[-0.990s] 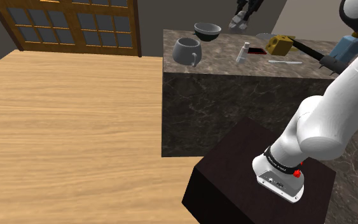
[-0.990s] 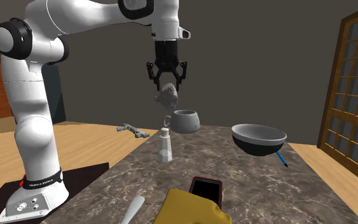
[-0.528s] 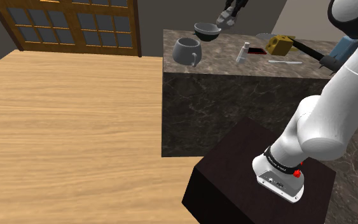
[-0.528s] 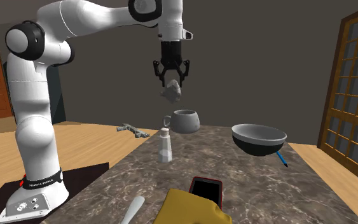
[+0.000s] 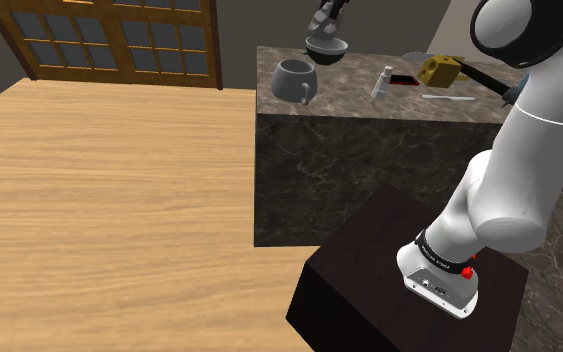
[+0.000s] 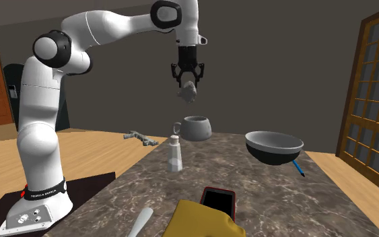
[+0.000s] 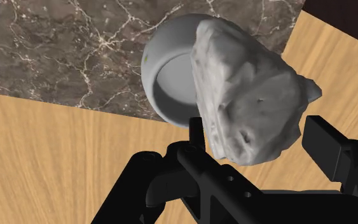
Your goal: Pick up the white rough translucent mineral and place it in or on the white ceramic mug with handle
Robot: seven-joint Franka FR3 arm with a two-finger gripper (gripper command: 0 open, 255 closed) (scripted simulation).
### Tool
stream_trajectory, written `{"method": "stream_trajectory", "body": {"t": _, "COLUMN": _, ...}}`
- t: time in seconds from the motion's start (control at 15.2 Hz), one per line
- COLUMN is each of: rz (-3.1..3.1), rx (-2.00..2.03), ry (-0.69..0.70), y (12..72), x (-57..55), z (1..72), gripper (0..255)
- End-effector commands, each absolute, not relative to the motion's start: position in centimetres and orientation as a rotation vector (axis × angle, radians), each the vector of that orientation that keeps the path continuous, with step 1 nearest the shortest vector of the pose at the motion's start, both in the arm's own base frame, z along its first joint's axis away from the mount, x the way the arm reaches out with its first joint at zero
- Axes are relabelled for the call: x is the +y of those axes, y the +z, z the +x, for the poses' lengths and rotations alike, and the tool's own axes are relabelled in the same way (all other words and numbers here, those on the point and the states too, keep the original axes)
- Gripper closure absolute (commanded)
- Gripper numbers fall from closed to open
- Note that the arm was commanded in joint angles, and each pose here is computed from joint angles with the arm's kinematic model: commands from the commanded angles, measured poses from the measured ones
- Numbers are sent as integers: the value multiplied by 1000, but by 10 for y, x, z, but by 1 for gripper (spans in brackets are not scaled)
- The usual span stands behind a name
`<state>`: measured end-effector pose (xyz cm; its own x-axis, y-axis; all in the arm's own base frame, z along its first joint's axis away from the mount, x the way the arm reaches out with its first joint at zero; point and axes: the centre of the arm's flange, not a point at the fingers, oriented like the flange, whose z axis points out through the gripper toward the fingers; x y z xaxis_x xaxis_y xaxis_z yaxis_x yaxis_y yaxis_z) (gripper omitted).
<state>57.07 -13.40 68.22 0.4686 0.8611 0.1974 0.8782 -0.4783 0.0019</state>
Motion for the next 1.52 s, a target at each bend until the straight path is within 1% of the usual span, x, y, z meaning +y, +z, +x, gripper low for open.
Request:
{"method": "stream_trajectory", "body": {"t": 0.0, "rz": -2605, "rx": -1547, "ry": -263, "y": 686, "x": -111, "z": 586, "gripper": 255}}
{"method": "stream_trajectory", "body": {"t": 0.13, "rz": -2605, "rx": -1547, "ry": -263, "y": 689, "x": -85, "z": 606, "gripper": 255}}
{"method": "stream_trajectory", "body": {"t": 1.32, "rz": -2605, "rx": -1547, "ry": -263, "y": 593, "x": -85, "z": 606, "gripper": 255}}
{"method": "stream_trajectory", "body": {"t": 1.45, "rz": -2605, "rx": -1547, "ry": -263, "y": 593, "x": -85, "z": 606, "gripper": 255}}
